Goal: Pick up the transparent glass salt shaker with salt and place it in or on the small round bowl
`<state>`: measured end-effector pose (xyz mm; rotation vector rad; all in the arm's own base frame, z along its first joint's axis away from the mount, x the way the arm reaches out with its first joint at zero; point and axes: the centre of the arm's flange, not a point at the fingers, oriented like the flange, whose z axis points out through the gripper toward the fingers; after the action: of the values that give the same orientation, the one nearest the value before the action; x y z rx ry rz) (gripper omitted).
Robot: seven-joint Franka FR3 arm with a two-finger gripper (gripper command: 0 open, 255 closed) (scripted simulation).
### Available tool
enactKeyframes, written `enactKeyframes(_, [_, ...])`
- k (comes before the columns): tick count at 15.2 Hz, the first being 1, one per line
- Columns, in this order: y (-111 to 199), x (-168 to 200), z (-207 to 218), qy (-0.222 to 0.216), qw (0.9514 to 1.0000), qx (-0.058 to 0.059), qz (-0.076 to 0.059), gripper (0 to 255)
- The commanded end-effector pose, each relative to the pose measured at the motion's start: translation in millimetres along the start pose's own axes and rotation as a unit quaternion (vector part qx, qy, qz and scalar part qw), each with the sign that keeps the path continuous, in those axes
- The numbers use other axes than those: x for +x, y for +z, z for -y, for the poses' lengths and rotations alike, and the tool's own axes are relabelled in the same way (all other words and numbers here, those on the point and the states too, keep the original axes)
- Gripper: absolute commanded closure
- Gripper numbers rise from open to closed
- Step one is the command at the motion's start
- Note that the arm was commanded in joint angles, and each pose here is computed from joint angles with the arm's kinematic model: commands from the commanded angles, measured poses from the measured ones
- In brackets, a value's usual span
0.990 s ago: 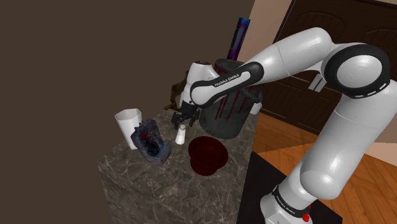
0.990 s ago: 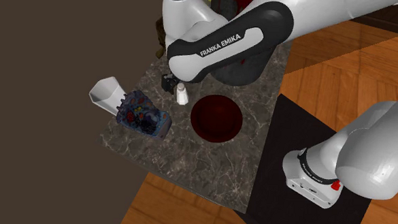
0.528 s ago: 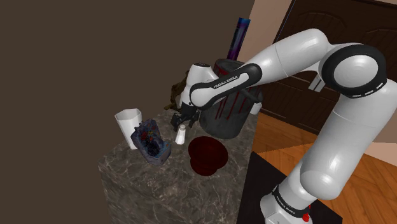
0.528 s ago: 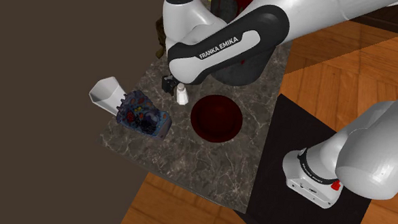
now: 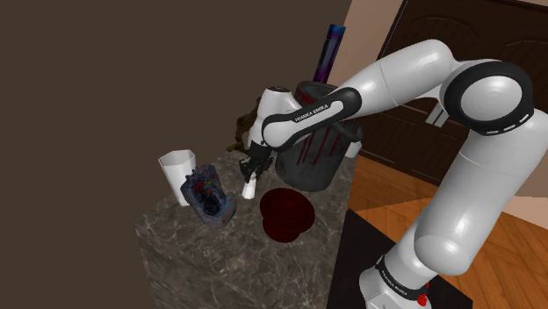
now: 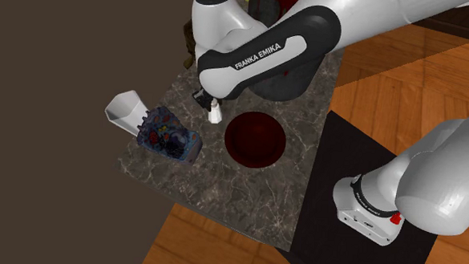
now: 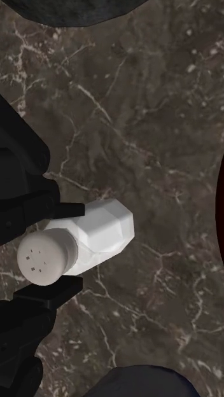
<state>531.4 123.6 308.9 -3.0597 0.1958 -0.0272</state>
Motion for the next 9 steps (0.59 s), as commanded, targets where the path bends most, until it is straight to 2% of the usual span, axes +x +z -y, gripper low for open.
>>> enactKeyframes(1, [0,0,0,0.0,1.0,0.0,0.0,255])
enactKeyframes(3, [0,0,0,0.0,1.0,0.0,0.0,255])
enactKeyframes(9, [-31,0,3,0.0,1.0,0.0,0.0,255])
